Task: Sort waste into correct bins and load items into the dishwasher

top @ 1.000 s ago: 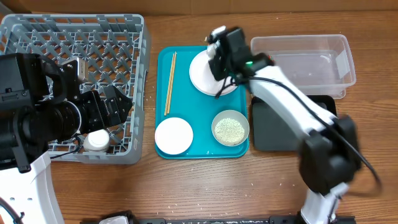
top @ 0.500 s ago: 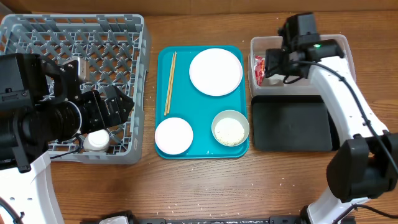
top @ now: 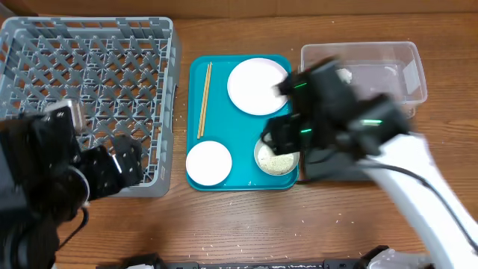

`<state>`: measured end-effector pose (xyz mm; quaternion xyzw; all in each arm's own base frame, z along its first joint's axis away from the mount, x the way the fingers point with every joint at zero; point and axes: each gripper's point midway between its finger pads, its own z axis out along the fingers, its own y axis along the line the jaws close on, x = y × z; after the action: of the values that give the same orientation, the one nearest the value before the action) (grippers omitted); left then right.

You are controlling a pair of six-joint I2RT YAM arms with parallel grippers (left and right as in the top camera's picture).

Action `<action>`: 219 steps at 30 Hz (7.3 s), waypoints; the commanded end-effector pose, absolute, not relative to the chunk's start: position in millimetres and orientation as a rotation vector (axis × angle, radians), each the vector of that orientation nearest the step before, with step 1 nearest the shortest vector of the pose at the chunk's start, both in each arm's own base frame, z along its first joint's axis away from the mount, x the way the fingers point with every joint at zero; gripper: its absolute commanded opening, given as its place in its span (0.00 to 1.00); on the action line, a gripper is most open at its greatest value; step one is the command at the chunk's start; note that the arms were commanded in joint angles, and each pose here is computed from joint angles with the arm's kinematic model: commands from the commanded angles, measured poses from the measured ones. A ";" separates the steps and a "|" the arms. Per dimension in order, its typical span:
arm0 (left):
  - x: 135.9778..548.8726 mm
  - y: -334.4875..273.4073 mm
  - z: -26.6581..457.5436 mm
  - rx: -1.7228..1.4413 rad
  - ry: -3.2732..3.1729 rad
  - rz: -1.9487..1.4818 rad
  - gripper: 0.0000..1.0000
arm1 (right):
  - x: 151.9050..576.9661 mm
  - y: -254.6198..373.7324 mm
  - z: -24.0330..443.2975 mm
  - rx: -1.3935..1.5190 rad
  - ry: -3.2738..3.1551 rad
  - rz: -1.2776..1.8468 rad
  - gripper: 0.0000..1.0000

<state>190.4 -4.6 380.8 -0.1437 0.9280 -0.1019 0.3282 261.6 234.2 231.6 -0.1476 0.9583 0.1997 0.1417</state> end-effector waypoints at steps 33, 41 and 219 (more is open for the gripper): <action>192.4 1.9 381.4 -0.415 2.425 -0.228 1.00 | 307.1 273.0 176.2 -0.197 2.745 0.936 0.04; 192.4 1.9 381.4 -0.415 2.425 -0.228 1.00 | 322.4 173.4 211.8 -0.069 2.655 1.048 0.04; 445.1 -116.5 19.1 -0.034 3.076 0.131 0.33 | 246.6 3.5 170.3 0.133 1.588 0.139 1.00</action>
<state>444.5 -114.1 36.9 -0.0268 0.9983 0.0301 0.0414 246.4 4.0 172.8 0.0606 0.7122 0.0642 0.6964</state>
